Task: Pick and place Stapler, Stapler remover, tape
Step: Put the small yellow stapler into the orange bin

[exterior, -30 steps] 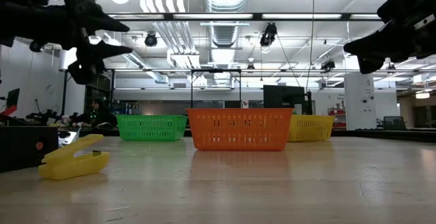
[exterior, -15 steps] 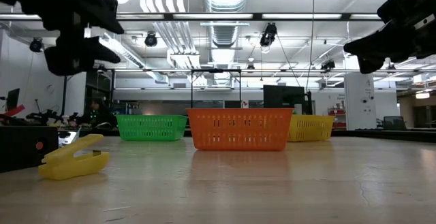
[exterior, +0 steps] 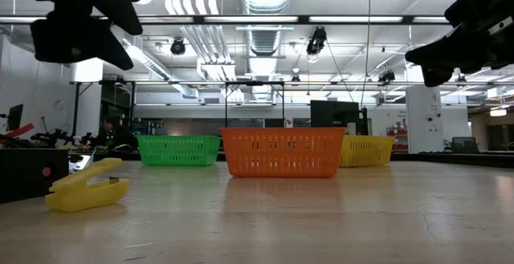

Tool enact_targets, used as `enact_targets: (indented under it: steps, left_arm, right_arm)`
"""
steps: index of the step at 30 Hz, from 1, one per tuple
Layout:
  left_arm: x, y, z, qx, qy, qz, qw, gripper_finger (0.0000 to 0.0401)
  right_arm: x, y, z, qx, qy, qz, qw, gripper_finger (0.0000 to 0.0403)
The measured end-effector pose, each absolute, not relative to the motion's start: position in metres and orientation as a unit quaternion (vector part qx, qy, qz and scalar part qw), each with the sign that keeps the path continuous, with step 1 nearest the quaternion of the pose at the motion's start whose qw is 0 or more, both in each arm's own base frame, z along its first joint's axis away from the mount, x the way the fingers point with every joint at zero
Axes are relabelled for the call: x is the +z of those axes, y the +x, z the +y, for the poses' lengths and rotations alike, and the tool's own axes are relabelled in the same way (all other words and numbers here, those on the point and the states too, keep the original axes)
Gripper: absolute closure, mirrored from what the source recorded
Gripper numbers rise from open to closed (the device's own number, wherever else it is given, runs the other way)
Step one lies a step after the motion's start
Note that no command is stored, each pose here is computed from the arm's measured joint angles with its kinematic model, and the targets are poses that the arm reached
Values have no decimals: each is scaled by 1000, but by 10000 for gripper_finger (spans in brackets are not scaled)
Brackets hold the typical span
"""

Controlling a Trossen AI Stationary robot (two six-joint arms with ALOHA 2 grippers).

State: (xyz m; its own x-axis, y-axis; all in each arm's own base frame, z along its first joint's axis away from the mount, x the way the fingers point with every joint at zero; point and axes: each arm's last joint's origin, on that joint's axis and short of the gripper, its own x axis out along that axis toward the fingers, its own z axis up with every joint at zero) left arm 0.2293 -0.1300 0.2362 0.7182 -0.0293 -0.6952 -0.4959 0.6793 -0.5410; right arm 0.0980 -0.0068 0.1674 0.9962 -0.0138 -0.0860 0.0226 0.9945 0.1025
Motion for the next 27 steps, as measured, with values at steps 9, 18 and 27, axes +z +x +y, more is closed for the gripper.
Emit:
enact_targets:
  steps: [9, 18, 27]
  left_arm:
    - [223, 239, -158, 145, -354, 363, 850, 195]
    - [215, 245, -172, 151, -353, 370, 846, 195]
    - [219, 250, -176, 144, -338, 363, 856, 195]
  right_arm:
    - [167, 98, -7, -9, 52, 43, 998, 394]
    - [167, 98, -7, -9, 52, 43, 998, 394]
    - [167, 98, -7, -9, 52, 43, 998, 394]
